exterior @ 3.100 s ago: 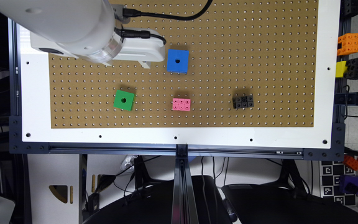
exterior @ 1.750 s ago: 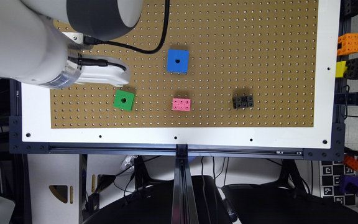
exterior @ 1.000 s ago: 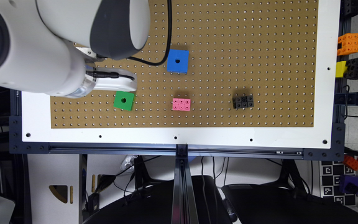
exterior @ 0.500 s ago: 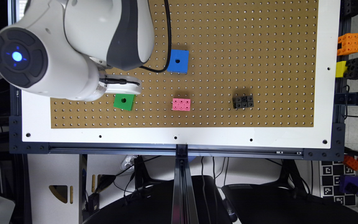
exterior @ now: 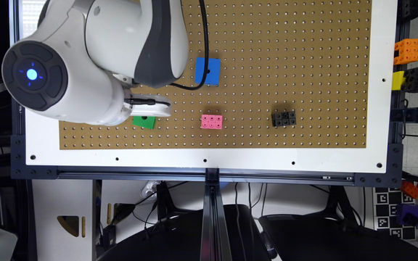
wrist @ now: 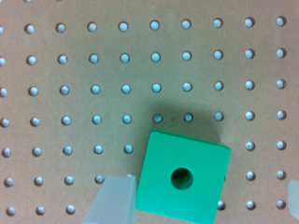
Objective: Pick up green block.
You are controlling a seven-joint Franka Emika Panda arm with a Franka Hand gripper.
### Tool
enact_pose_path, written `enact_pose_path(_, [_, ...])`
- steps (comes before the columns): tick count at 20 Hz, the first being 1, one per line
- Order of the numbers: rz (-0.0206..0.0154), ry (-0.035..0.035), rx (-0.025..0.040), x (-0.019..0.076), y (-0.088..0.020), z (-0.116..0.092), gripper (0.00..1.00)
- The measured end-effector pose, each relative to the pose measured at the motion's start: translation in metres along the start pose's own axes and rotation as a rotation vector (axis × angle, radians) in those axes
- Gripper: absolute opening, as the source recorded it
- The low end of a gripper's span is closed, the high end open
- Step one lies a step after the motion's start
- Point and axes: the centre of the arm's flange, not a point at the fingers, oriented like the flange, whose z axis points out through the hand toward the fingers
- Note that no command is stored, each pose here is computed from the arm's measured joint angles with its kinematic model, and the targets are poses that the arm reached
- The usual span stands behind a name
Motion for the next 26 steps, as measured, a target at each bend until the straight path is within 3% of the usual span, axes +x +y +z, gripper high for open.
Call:
enact_pose_path(1, [0.0003, -0.0048, -0.0018, 0.0012, -0.001, 0.007, 1.0])
enact_pose_path(4, [0.0023, -0.0109, -0.0029, 0.007, -0.003, 0.029, 1.0])
enact_pose_path(7, [0.007, -0.011, -0.0025, 0.0137, -0.003, 0.036, 1.0])
enact_pose_path(10, [0.0096, -0.0206, -0.007, 0.0128, 0.0, 0.048, 1.0])
enact_pose_path(14, [0.0115, -0.0234, -0.0078, 0.0123, 0.001, 0.06, 1.0])
enact_pose_path(17, [0.0116, -0.0235, -0.0078, 0.0124, 0.001, 0.06, 1.0])
enact_pose_path(20, [0.0119, -0.0319, -0.0115, 0.0104, 0.002, 0.071, 1.0])
enact_pose_path(22, [0.0123, -0.0316, -0.0105, 0.0091, 0.003, 0.082, 1.0])
enact_pose_path(23, [0.0123, -0.0273, -0.0087, 0.0097, 0.003, 0.083, 1.0])
enact_pose_path(26, [0.0093, -0.0274, -0.0076, 0.0088, 0.001, 0.083, 1.0])
